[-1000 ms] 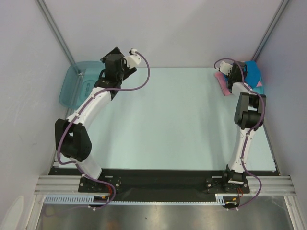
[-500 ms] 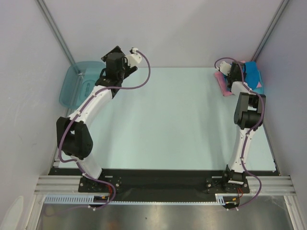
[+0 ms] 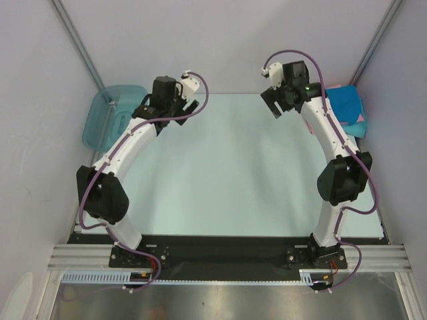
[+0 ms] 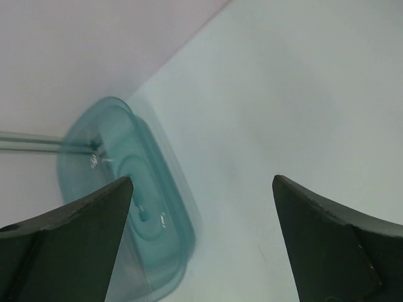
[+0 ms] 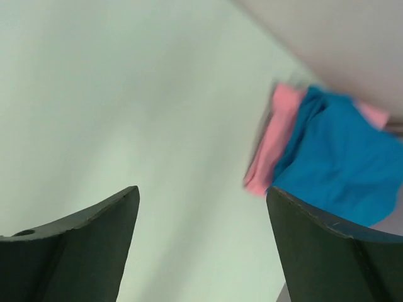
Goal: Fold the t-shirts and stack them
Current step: Neatly place the folded tshirt to the corner
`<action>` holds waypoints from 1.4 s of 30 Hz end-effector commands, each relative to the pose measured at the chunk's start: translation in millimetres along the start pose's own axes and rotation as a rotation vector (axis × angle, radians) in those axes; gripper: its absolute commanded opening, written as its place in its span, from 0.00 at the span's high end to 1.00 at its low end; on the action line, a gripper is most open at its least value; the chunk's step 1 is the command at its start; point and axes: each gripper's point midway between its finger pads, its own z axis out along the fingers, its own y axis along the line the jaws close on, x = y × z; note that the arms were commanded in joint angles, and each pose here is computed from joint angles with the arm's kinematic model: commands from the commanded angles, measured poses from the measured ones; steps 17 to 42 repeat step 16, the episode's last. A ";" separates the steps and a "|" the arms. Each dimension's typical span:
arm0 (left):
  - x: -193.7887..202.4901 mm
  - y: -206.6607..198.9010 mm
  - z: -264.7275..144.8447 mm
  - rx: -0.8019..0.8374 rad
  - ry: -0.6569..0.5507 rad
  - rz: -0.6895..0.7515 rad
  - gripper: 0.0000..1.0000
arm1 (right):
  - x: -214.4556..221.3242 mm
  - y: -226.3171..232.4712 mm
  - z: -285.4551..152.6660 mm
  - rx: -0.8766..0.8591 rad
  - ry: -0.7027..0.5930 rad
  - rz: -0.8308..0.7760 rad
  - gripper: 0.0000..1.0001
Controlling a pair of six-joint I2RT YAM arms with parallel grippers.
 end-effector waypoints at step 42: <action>2.8 -10.9 -26.7 0.028 0.003 -0.116 0.00 | 75.4 -20.9 -46.4 0.009 0.167 0.153 0.11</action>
